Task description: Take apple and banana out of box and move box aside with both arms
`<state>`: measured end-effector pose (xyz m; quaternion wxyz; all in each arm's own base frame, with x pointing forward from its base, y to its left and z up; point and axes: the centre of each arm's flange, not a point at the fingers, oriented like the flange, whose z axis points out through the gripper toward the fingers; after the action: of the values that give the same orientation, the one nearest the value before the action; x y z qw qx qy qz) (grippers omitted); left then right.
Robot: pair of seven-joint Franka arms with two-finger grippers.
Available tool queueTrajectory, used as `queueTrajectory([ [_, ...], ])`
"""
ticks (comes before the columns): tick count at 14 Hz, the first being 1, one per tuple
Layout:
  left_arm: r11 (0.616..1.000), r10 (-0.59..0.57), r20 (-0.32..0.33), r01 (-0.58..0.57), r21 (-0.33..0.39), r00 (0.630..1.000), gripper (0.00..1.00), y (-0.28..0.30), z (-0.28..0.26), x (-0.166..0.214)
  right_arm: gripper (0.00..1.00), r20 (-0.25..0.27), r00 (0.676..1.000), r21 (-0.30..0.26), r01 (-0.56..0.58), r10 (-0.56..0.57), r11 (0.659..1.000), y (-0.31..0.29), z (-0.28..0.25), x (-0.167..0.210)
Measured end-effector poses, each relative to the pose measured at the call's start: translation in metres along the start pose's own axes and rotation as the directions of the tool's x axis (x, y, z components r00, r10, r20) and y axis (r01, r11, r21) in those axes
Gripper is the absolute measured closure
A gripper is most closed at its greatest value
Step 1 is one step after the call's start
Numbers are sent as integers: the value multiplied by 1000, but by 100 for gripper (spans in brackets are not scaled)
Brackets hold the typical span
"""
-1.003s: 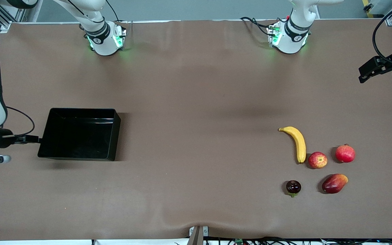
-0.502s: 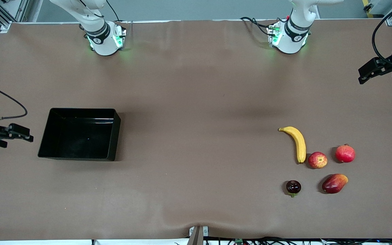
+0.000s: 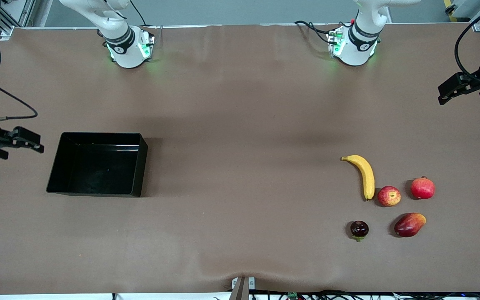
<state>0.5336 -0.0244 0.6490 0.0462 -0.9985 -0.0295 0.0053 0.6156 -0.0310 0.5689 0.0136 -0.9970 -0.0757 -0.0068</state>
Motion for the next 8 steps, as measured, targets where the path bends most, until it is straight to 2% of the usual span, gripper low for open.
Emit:
queueTrajectory([
  [2,1000,-2,1,2,0,1000,0,-1,0,0,0,30,999,6,-11,11,1000,-13,-9,-9],
  [7,1000,-12,2,12,0,1000,0,-6,1,1,0,61,995,6,-81,80,997,-37,-43,-36],
  [8,1000,-16,2,16,0,1000,0,-8,1,1,0,81,991,6,-104,104,995,-38,-46,-42],
])
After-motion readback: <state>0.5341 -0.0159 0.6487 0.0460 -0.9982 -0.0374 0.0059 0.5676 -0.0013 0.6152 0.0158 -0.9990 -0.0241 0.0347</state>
